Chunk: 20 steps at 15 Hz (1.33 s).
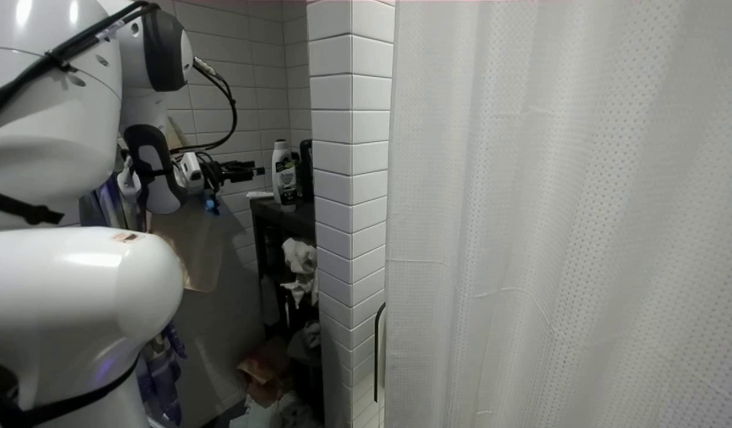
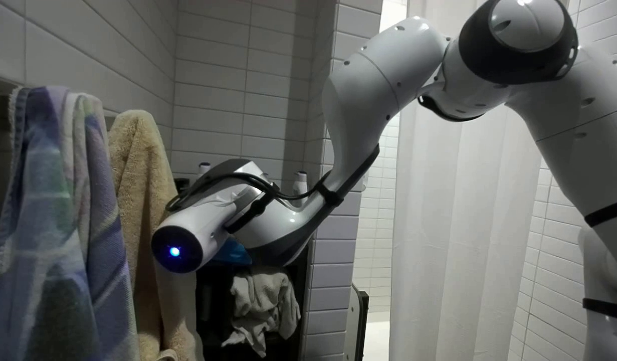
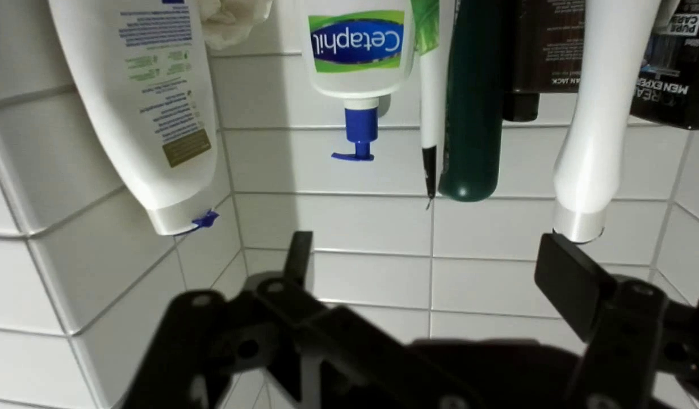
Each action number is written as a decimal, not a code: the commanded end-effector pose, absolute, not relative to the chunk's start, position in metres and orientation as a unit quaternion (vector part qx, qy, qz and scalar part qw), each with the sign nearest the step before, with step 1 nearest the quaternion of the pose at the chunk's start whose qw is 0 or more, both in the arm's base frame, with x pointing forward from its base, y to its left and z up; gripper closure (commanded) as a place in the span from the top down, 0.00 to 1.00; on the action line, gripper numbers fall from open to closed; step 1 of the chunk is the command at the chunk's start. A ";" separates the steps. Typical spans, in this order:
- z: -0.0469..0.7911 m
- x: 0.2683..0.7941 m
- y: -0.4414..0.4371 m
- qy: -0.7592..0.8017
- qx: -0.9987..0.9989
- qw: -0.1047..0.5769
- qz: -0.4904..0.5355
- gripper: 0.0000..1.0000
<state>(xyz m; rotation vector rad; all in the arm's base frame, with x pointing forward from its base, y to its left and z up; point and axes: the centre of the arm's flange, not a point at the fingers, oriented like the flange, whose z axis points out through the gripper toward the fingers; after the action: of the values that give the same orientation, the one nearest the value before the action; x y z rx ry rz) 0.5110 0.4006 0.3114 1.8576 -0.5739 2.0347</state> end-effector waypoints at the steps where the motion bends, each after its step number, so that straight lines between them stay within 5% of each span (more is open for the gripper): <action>1: 0.324 0.471 0.393 -0.188 0.651 0.169 0.716 1.00; 13: 0.295 0.376 0.391 -0.111 0.733 0.206 0.639 1.00; 20: 0.256 0.346 0.403 -0.002 0.823 0.075 0.563 1.00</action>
<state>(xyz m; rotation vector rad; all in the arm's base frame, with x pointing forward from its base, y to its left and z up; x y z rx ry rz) 0.3619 0.4179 0.2566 2.3528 -0.1308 1.7190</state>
